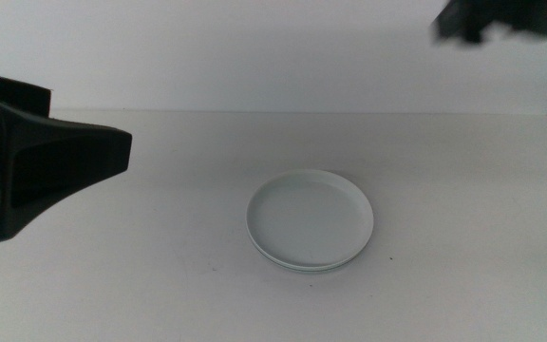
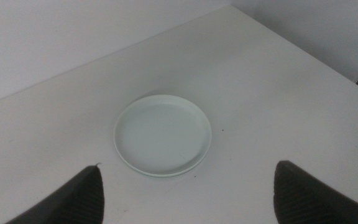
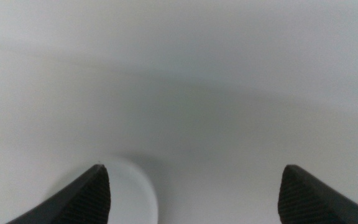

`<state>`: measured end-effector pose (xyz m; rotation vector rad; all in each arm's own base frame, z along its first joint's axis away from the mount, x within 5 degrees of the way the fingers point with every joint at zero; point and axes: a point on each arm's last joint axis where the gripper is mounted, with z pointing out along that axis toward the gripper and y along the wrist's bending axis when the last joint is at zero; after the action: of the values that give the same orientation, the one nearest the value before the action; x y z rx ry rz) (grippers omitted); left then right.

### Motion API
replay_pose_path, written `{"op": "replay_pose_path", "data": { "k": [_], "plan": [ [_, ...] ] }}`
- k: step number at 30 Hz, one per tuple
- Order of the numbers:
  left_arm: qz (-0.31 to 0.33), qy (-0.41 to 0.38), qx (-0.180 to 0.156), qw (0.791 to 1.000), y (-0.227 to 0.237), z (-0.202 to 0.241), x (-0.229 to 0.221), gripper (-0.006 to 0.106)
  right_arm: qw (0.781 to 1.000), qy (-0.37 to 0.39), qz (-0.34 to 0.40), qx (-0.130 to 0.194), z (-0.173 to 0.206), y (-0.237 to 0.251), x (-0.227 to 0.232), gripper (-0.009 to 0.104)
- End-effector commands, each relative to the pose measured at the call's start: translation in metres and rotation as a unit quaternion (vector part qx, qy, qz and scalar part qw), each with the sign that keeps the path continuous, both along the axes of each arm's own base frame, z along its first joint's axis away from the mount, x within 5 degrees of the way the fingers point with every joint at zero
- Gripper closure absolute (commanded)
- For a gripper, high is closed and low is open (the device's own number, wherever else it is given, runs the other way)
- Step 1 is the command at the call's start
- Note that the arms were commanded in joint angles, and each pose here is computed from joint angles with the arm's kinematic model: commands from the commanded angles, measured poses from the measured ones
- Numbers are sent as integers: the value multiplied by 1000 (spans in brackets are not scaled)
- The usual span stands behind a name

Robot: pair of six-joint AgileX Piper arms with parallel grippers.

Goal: Stack the three bowls on top of each other.

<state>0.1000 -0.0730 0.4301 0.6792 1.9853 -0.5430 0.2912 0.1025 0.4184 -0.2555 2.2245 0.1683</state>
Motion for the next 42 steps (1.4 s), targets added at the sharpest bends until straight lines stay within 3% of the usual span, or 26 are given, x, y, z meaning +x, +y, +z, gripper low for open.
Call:
{"op": "replay_pose_path", "data": {
  "k": [1, 10, 14, 16, 18, 21, 23, 35, 39, 42],
  "plan": [
    [1, -2, -2, 1000, 0, 0, 0, 7, 999, -44, -19, 0, 27, -17, -33, 2],
    [7, -8, -2, 1000, 0, -1, 2, 7, 989, -124, -68, 40, 19, -53, -110, 2],
    [64, -114, -64, 989, 6, 4, 9, 7, 984, -149, -77, 57, 17, -59, -122, 2],
    [93, -161, -73, 980, 11, -1, 13, 7, 982, -163, -77, 54, 20, -61, -127, 2],
    [109, -191, -68, 973, 15, -8, 13, 7, 981, -172, -77, 50, 22, -63, -129, 2],
    [118, -186, -54, 974, 19, -24, 10, 7, 981, -151, -85, 85, 20, -61, -130, 2],
    [129, -182, -51, 973, 24, -34, 5, 7, 981, -151, -85, 91, 20, -61, -130, 2],
    [258, -237, -47, 936, 58, -87, -43, 7, 981, -152, -85, 90, 21, -61, -130, 2],
    [283, -254, -17, 925, 63, -98, -58, 7, 981, -152, -85, 90, 21, -61, -130, 2],
    [312, -241, -55, 917, 66, -105, -64, 7, 981, -152, -85, 90, 21, -61, -130, 2]
  ]
}}
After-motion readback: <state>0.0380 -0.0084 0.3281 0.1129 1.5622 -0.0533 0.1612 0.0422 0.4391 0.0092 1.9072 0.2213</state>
